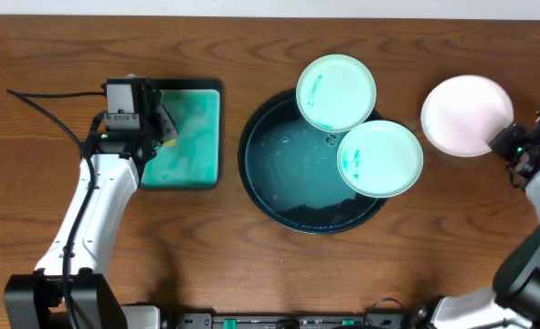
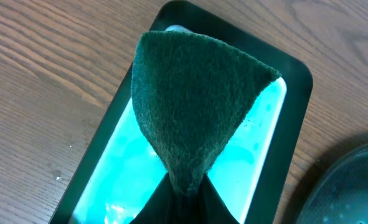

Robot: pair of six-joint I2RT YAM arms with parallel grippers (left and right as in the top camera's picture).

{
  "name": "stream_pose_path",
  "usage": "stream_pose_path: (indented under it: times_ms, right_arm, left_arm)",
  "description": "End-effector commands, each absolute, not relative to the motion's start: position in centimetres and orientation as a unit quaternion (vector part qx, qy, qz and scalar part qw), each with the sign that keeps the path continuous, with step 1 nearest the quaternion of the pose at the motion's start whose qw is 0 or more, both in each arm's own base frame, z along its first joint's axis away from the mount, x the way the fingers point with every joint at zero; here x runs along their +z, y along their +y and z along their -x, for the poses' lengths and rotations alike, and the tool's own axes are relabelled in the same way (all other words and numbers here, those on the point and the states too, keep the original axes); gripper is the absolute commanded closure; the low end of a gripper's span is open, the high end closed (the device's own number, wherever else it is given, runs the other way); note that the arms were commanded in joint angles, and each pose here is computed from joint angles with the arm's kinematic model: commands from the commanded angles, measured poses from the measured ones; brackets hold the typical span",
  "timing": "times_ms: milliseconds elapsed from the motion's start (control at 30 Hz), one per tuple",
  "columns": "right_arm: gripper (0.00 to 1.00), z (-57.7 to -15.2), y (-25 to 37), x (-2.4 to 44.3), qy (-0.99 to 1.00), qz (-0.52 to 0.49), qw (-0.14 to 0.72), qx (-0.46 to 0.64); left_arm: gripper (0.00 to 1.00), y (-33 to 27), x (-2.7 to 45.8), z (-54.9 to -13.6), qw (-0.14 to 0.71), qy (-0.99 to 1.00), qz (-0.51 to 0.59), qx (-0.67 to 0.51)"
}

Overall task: Clean dirty plates on tray and stack at the side
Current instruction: 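Carry the white plate right and set it on the table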

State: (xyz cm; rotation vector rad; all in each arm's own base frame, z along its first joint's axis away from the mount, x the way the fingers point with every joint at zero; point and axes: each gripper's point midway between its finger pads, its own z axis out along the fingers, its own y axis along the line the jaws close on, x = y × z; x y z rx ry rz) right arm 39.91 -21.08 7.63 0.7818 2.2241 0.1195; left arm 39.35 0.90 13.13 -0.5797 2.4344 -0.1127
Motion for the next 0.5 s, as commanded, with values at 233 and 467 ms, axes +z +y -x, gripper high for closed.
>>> stream_pose_path:
  times_ms: [233,467]
  right_arm:
    - [0.99,-41.9,-22.6,4.2,0.845,-0.351,0.399,0.066]
    - [0.85,-42.9,-22.3,5.1,0.851,-0.328,0.406,0.065]
  left_arm:
    - [0.93,1.2,12.5,-39.1,0.306,0.927,0.216,-0.035]
    - [0.93,1.2,12.5,-39.1,0.306,0.927,0.215,-0.035]
